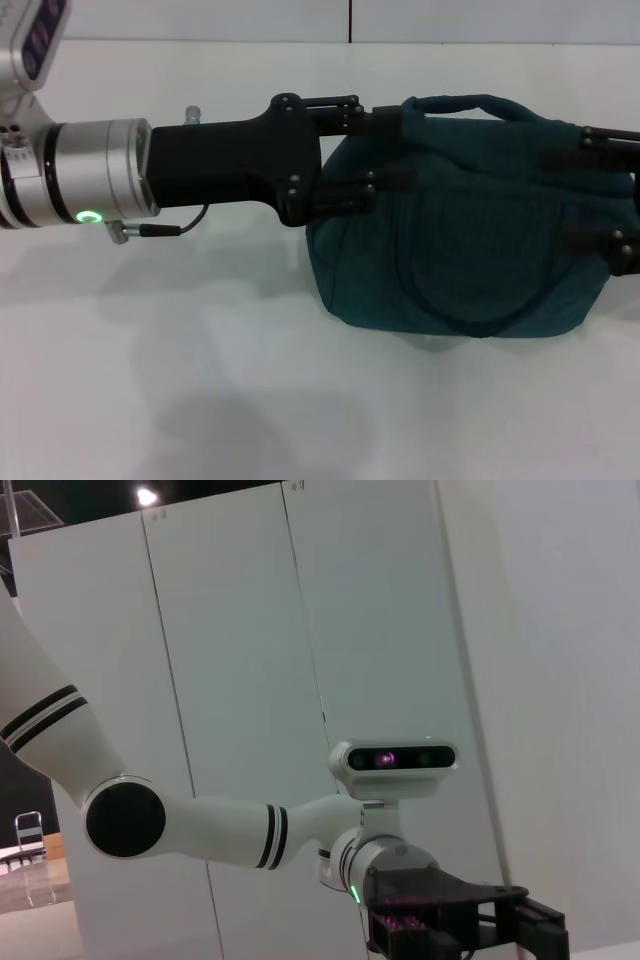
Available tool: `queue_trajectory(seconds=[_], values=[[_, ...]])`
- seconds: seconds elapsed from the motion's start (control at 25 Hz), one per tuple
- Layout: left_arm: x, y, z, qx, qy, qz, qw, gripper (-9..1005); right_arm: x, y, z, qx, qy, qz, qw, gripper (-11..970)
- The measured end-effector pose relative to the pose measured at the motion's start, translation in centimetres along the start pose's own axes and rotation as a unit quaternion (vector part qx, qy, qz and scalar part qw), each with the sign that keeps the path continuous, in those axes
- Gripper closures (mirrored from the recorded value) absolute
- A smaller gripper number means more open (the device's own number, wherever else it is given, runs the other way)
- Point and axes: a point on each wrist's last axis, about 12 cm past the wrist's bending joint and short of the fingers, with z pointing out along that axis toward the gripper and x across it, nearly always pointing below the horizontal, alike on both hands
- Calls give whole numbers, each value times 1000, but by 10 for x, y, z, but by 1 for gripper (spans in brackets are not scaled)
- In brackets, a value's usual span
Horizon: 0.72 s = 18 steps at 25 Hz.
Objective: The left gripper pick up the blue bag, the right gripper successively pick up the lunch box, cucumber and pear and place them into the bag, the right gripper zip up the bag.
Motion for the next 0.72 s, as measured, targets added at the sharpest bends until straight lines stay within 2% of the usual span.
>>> queue_trajectory(seconds=[0.72], values=[[-2,1,0,1,2,3,1000,420,-3,-5,5,1,5,0,1000,181]])
